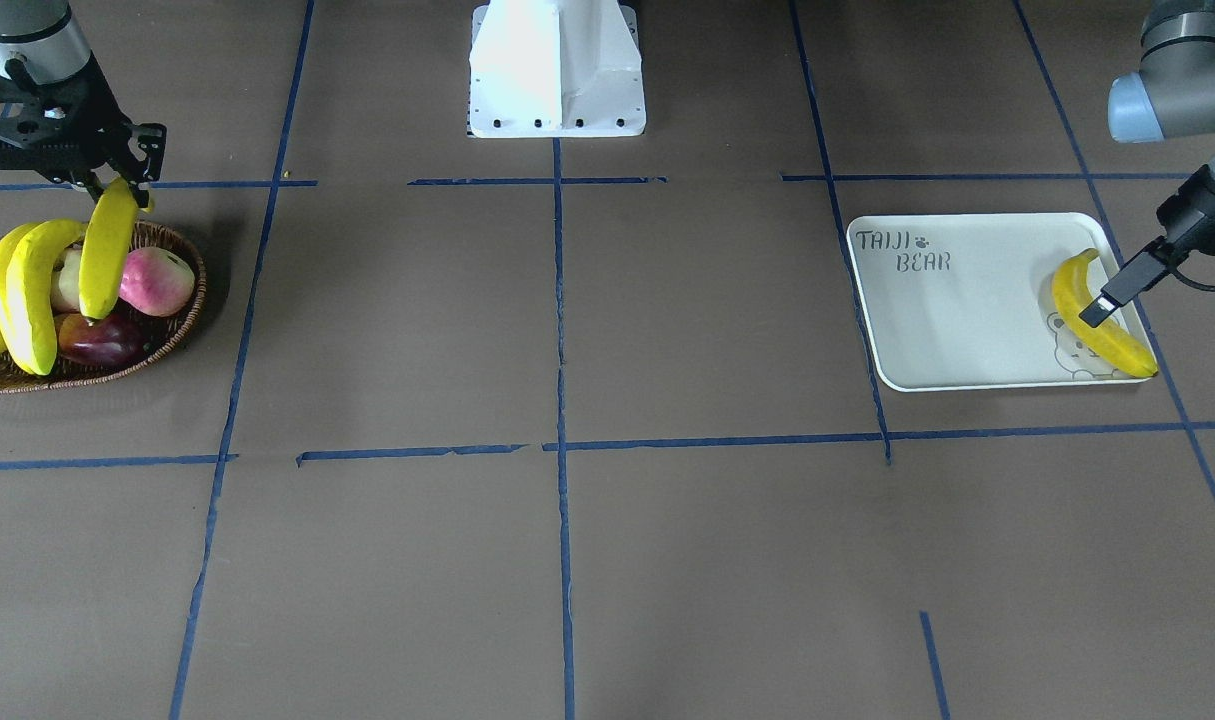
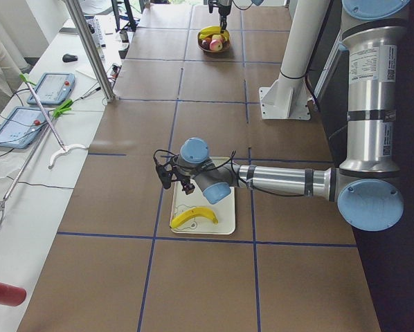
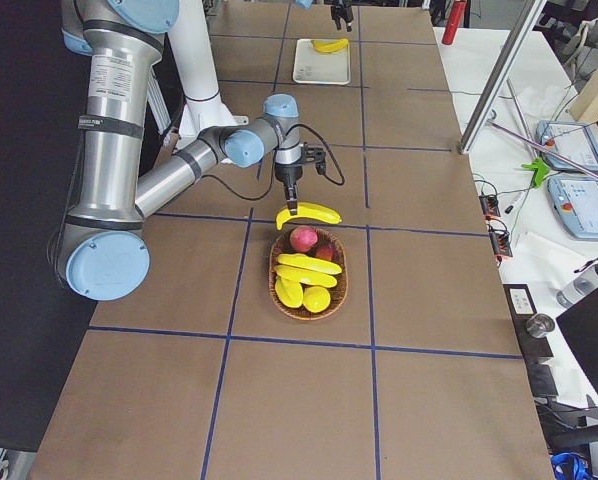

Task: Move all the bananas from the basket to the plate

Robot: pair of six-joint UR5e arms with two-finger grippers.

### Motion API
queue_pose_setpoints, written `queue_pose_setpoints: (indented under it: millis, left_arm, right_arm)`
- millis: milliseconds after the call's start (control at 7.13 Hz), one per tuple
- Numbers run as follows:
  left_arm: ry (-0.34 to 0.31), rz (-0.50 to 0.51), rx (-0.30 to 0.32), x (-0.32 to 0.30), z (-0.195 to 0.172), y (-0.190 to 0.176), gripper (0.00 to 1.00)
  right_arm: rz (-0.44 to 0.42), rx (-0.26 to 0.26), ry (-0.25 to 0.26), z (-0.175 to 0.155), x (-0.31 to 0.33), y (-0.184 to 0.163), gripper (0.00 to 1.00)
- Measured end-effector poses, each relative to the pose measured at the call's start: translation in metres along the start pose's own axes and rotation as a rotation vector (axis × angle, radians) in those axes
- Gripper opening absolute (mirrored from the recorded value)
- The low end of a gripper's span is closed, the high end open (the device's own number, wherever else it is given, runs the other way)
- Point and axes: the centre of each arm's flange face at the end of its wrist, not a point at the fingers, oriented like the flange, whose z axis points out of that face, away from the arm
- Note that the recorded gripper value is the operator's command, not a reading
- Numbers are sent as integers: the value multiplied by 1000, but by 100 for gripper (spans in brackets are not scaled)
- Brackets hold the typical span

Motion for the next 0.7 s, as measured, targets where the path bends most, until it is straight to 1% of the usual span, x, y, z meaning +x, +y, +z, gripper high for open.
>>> queue_pose_setpoints:
  millis: [281, 421, 561, 702]
  left_arm:
    - [82, 99, -24, 34, 5, 18, 100]
    - [124, 143, -30, 53, 5, 24, 100]
    - [165, 191, -43, 82, 9, 31, 100]
    - [202, 235, -64, 113, 16, 41, 100]
  right_arm:
    - [-3, 8, -144, -27, -44, -20, 3]
    - [12, 23, -223, -38, -67, -31, 2]
    - [30, 50, -311, -43, -88, -43, 1]
    - [33, 81, -411, -40, -106, -57, 1]
